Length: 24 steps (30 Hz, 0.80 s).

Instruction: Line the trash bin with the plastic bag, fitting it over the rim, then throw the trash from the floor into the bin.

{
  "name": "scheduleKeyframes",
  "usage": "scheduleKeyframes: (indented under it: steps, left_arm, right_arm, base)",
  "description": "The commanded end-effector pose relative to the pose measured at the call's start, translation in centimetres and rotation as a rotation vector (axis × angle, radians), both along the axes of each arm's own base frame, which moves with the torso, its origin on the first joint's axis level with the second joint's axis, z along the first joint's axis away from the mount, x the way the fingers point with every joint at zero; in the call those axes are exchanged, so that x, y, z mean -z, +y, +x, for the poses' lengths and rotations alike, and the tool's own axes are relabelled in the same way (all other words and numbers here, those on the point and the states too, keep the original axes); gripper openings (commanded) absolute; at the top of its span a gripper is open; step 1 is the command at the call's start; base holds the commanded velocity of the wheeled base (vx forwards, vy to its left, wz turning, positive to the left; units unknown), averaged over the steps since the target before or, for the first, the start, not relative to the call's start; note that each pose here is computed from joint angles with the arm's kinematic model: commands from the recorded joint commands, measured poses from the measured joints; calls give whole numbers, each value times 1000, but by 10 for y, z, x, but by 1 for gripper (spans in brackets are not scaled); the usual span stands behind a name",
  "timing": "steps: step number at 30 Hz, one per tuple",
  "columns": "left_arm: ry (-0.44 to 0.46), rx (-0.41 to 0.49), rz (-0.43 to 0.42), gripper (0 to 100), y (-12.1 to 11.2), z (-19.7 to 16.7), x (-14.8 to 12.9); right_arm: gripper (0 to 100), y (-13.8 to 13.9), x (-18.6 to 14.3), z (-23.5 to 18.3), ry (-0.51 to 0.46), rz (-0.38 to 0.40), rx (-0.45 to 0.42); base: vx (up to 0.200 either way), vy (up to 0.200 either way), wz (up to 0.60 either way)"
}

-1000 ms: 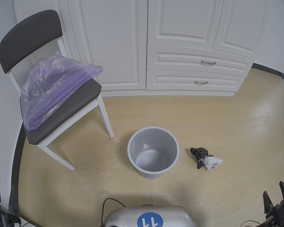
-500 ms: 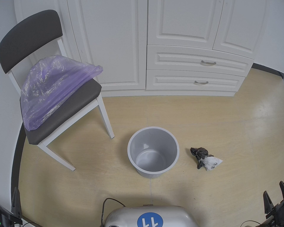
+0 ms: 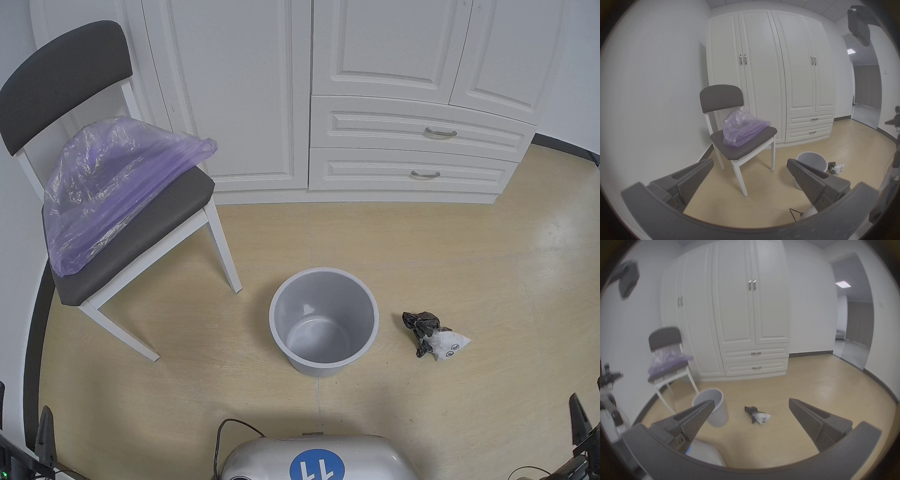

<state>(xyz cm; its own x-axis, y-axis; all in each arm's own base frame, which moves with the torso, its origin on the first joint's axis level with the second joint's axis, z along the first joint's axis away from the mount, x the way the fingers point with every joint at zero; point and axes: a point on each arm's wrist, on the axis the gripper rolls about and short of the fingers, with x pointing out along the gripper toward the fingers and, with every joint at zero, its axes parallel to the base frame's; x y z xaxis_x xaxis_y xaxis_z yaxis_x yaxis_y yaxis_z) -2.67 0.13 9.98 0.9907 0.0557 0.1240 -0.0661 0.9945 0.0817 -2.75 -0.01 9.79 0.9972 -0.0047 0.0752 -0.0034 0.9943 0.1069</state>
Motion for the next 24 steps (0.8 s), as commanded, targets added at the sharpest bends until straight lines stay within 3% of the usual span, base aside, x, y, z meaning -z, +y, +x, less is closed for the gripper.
scheduleKeyframes:
  steps: [1,2,3,11,16,20,24]
  left_arm:
    - [11,6,5,100,0,-1,2]
    - [16,8,5,100,0,-1,0]
    - [16,9,5,100,0,-2,-3]
    - [54,5,2,100,0,7,-45]
    - [139,-99,-9,100,2,47,-109]
    - [200,-116,-2,100,3,74,-127]
    - [298,-125,32,100,3,97,-123]
  right_arm:
    - [100,0,-39,-10,-18,-2,-3]
    - [100,0,-36,-8,6,-95,-9]
    - [100,0,-36,-5,23,-103,-13]
    - [100,0,-68,20,142,-92,-30]
    - [100,1,-113,63,176,-80,-19]
    - [100,1,-131,87,133,-53,-15]
    - [100,2,-140,108,133,-44,-26]
  base:
    - [0,0,0]
    - [0,0,0]
    - [0,0,0]
    - [0,0,0]
    - [0,0,0]
    - [0,0,0]
    - [0,0,0]
